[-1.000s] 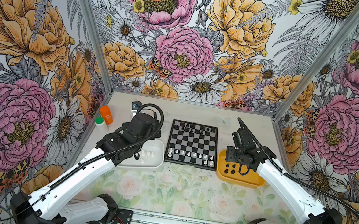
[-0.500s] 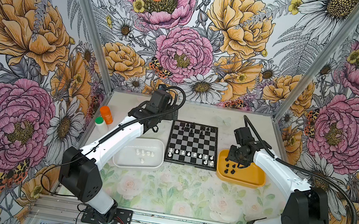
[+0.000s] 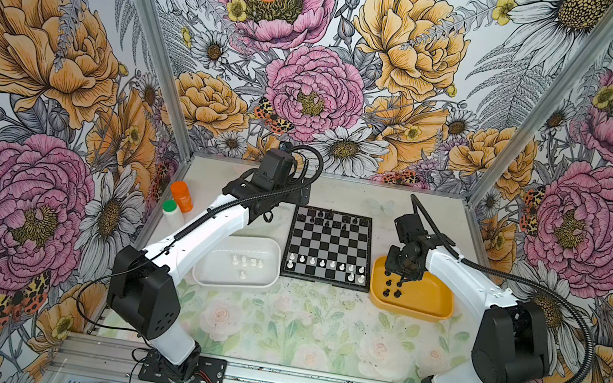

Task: Set up the chess pieces on the board
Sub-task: 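Lower the right gripper into the yellow tray and grasp a black piece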

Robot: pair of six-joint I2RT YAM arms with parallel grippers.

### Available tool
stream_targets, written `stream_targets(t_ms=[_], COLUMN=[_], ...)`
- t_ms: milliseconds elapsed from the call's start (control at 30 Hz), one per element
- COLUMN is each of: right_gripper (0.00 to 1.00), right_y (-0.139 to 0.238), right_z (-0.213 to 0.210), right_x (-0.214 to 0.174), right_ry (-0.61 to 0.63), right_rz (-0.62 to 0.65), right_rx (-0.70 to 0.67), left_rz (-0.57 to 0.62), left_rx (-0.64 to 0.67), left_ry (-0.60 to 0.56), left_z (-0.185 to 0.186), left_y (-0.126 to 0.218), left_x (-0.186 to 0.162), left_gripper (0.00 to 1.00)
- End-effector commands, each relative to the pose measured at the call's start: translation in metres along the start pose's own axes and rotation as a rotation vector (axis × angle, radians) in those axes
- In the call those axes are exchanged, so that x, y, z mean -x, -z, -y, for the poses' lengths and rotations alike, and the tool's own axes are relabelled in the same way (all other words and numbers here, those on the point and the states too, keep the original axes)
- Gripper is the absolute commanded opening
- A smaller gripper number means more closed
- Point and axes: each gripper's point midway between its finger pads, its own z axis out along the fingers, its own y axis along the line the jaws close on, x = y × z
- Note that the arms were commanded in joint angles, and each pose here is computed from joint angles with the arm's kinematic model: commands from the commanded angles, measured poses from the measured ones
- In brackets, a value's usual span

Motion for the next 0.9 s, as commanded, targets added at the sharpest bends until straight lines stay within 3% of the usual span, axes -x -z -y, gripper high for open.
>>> stream_targets(t_ms=[0,867], right_gripper=[0.44,0.31], right_y=[0.000,-0.037], right_z=[-0.005,-0.007], right_x=[0.013,0.019], right_ry=[0.011,0.047], right_rz=[0.024,-0.014], right_rx=[0.004,0.010], left_rz=[0.031,0.051], left_rx=[-0.029,-0.033], left_ry=[-0.004,0.003], left_z=[0.004,0.006], left_y=[0.004,0.007], left_x=[0.010,0.021], left_gripper=[0.99,0.99])
